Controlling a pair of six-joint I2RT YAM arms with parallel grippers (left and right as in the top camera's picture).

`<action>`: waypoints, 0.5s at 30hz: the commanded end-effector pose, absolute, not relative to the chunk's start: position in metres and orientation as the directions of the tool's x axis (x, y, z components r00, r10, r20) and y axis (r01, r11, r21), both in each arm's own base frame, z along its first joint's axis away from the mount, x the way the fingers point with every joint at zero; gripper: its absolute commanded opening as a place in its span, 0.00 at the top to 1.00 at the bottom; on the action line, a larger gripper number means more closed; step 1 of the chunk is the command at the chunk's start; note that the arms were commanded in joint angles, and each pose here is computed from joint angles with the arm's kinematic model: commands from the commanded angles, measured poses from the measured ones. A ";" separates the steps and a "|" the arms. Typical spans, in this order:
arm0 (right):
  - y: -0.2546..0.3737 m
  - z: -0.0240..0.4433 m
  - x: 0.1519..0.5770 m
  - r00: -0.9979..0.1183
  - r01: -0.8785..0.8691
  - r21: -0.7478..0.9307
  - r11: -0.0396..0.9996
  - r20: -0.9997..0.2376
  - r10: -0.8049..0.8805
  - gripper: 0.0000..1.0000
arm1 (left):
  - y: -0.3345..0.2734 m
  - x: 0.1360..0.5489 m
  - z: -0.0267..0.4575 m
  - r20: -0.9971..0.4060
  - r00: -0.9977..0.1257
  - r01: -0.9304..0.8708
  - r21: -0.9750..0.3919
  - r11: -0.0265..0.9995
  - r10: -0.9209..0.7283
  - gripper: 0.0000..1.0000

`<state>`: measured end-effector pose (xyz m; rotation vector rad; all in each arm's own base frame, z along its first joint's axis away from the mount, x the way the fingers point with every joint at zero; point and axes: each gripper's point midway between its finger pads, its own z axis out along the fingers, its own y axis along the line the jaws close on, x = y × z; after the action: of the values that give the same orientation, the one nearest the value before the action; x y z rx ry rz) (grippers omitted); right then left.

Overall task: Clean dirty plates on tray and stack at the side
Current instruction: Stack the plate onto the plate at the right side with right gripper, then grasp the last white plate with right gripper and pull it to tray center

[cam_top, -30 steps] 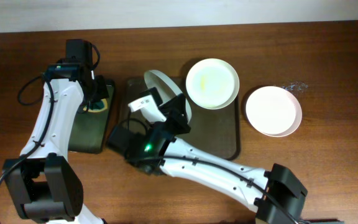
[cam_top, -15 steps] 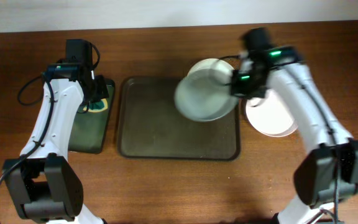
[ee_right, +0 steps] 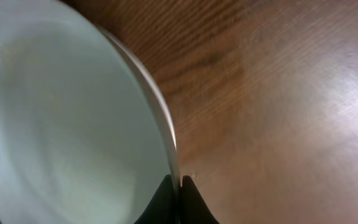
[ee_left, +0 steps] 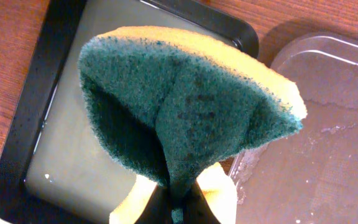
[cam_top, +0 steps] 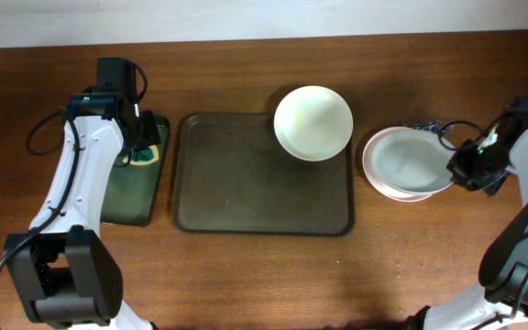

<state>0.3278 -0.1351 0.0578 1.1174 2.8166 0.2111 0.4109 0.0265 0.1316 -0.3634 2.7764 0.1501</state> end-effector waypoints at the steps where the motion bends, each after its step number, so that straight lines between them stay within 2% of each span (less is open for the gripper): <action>1: -0.130 0.041 0.322 -0.692 0.704 0.174 0.688 -0.048 0.720 0.90 | 0.025 0.414 0.142 -0.369 -0.901 -0.265 0.049 0.963 -0.229 1.00; 4: -0.122 0.038 0.319 -0.701 0.698 0.185 0.692 -0.025 0.713 0.64 | 0.025 0.414 0.142 -0.369 -0.901 -0.265 0.049 0.963 -0.229 1.00; 5: -0.112 0.043 0.326 -0.708 0.681 0.254 0.687 -0.010 0.706 0.60 | 0.025 0.414 0.142 -0.369 -0.901 -0.265 0.049 0.963 -0.229 1.00; 8: -0.099 0.065 0.338 -0.720 0.642 0.345 0.685 -0.038 0.693 0.59 | 0.025 0.416 0.143 -0.376 -0.898 -0.265 0.047 0.963 -0.229 1.00; 15: -0.082 0.133 0.340 -0.741 0.537 0.341 0.771 -0.246 0.625 0.45 | 0.025 0.416 0.143 -0.375 -0.898 -0.265 0.047 0.963 -0.229 1.00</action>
<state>0.3394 -0.0877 0.1097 0.9516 2.6610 0.3808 0.4122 0.0265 0.1320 -0.3627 2.7708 0.1489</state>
